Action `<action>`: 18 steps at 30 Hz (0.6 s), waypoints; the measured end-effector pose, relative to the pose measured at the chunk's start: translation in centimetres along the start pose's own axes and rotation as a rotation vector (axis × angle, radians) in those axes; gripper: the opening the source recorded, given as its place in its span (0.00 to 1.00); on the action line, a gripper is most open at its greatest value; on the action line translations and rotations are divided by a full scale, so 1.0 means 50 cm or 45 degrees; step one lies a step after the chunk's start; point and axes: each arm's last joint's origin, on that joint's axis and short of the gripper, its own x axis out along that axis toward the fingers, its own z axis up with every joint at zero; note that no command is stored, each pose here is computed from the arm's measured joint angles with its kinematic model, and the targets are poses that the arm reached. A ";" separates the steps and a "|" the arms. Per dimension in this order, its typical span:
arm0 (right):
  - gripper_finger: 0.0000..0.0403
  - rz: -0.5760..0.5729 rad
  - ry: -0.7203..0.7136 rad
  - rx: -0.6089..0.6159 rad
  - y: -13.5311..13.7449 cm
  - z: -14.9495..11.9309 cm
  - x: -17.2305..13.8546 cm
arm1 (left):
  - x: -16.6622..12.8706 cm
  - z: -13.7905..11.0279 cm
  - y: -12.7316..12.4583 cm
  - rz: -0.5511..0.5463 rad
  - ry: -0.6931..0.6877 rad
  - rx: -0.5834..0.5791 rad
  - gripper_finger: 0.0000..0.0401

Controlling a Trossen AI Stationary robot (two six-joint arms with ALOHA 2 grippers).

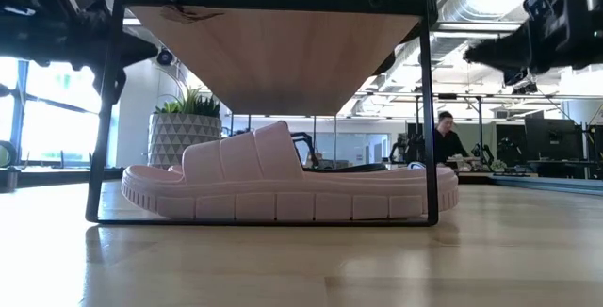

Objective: Pick and place slides into the shelf
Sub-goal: Return to Home Position

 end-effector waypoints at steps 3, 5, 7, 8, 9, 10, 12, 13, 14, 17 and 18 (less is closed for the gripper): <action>0.00 -0.054 0.070 -0.047 -0.003 -0.011 0.000 | 0.000 0.000 0.000 -0.002 -0.001 0.001 0.00; 0.00 -0.067 0.101 -0.053 -0.003 -0.015 -0.001 | 0.000 0.000 0.000 -0.002 -0.001 0.001 0.00; 0.00 -0.067 0.102 -0.035 -0.003 -0.015 0.000 | 0.000 0.000 0.000 -0.002 -0.001 0.002 0.00; 0.00 -0.068 0.103 -0.028 -0.003 -0.015 0.000 | 0.000 0.000 0.000 -0.002 -0.001 0.001 0.01; 0.00 -0.068 0.103 -0.019 -0.003 -0.015 0.000 | 0.000 0.000 0.000 -0.002 -0.001 0.002 0.01; 0.00 -0.068 0.103 -0.005 -0.003 -0.015 0.000 | 0.000 0.000 0.000 -0.002 -0.001 0.002 0.01; 0.00 -0.069 0.103 0.000 -0.003 -0.015 0.000 | 0.000 0.000 0.000 -0.002 -0.001 0.002 0.00; 0.00 -0.069 0.103 -0.006 -0.003 -0.015 0.000 | 0.000 0.000 0.000 -0.002 -0.001 0.001 0.00; 0.00 -0.068 0.103 -0.006 -0.003 -0.015 0.000 | 0.000 0.000 0.000 -0.002 -0.001 0.001 0.00; 0.00 -0.069 0.103 0.000 -0.003 -0.015 0.000 | 0.000 0.000 0.000 -0.003 -0.001 0.001 0.00; 0.00 -0.069 0.103 0.000 -0.003 -0.015 0.000 | 0.000 0.000 0.000 -0.003 -0.001 0.001 0.00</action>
